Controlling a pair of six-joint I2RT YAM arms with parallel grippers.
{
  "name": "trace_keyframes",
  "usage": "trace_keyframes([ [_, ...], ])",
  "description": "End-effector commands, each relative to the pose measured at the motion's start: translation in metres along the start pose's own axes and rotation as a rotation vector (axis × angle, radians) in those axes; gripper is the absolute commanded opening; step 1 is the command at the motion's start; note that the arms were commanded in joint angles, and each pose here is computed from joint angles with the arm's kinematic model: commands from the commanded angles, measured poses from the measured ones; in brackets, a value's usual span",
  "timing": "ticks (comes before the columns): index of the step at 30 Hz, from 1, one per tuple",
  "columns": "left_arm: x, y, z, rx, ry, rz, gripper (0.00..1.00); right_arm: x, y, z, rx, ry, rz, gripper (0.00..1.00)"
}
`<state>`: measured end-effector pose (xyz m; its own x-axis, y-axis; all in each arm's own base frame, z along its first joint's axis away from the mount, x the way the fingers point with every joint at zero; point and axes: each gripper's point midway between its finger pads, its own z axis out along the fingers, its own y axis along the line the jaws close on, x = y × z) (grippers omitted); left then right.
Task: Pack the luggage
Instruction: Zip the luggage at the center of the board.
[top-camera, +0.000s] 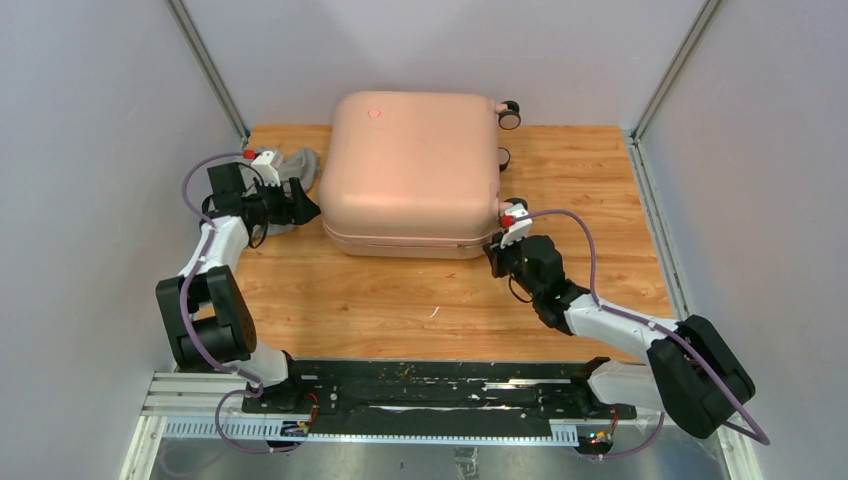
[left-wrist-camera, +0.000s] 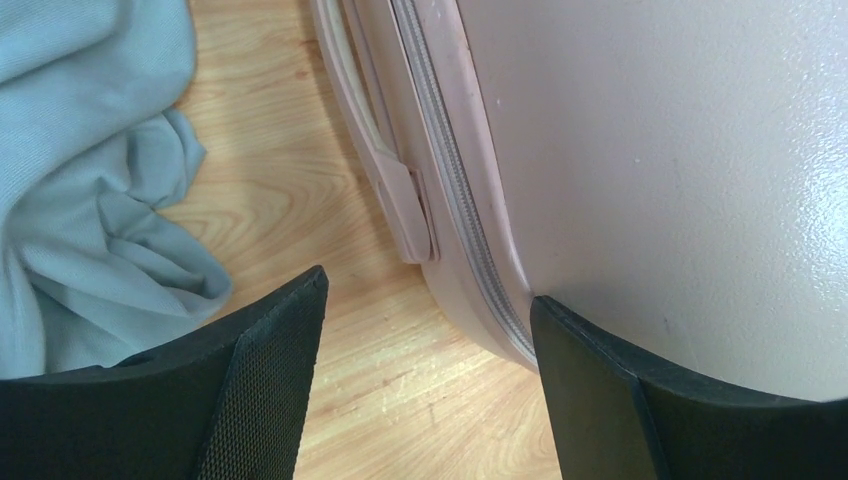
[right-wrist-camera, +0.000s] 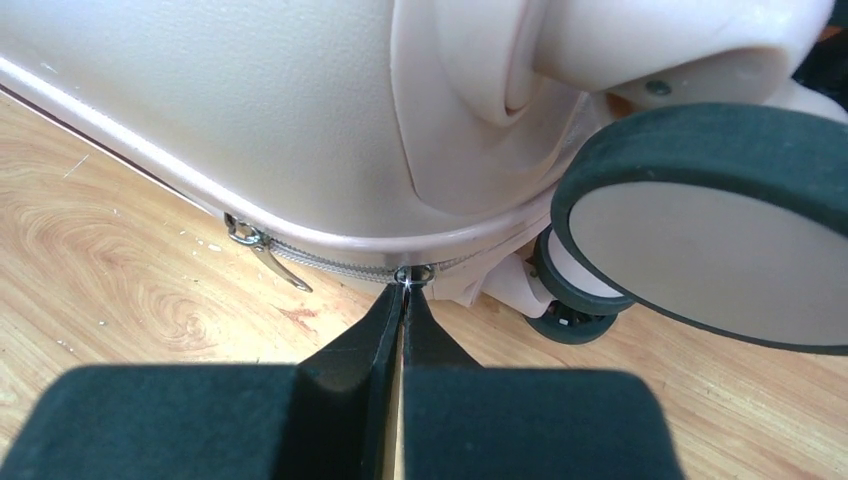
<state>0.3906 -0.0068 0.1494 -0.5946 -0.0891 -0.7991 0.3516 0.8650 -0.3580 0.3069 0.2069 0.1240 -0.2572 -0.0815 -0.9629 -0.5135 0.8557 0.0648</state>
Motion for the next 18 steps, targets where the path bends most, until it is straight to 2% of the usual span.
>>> trace_keyframes([
  [1, 0.02, -0.037, 0.014, 0.146, 0.034, -0.008, 0.8, -0.041, 0.051, -0.012, -0.203, -0.113, -0.03, 0.0],
  [12, 0.027, -0.053, 0.019, 0.194, 0.051, 0.011, 0.79, -0.033, 0.081, -0.01, -0.294, -0.063, -0.029, 0.0],
  [18, 0.025, -0.058, 0.019, 0.198, 0.052, 0.025, 0.79, -0.035, 0.082, -0.008, -0.279, -0.065, -0.029, 0.0],
])
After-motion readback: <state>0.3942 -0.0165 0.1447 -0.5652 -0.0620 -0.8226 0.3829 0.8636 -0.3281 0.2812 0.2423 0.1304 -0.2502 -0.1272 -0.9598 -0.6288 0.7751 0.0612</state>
